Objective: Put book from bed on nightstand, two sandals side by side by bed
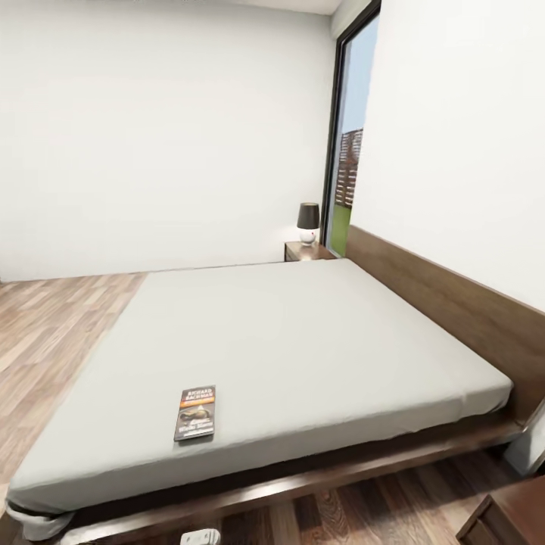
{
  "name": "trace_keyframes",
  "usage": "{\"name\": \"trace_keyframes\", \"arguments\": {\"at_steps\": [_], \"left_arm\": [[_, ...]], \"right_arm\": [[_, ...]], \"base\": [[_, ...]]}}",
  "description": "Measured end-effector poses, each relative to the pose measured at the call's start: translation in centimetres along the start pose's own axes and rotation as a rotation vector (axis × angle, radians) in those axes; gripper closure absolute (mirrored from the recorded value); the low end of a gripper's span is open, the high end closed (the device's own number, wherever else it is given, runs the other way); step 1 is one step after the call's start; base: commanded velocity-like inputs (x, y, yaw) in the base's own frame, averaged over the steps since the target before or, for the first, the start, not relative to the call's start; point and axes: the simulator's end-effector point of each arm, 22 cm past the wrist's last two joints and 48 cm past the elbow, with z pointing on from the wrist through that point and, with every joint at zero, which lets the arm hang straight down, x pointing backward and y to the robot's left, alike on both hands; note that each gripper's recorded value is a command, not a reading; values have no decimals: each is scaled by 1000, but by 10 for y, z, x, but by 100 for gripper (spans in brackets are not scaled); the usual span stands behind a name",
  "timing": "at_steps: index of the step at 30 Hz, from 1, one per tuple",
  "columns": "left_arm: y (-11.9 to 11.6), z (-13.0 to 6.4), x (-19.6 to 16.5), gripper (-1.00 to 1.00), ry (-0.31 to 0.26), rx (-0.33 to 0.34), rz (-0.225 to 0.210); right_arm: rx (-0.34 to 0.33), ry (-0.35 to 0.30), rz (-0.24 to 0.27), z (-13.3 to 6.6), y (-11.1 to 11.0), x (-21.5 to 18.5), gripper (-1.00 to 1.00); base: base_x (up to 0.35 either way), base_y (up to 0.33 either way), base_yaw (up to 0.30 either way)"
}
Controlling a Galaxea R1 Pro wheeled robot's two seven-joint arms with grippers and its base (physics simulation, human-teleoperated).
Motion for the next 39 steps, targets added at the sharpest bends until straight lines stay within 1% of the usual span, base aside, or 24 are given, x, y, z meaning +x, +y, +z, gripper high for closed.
{"name": "trace_keyframes", "arguments": {"at_steps": [20, 39], "left_arm": [[0, 0, 0, -100, 0, 0, 0], [0, 0, 0, -100, 0, 0, 0]], "right_arm": [[0, 0, 0, 0, 0, 0, -100], [-3, 0, 0, 0, 0, 0, -100]], "base": [[35, 0, 276], [0, 0, 15]]}}
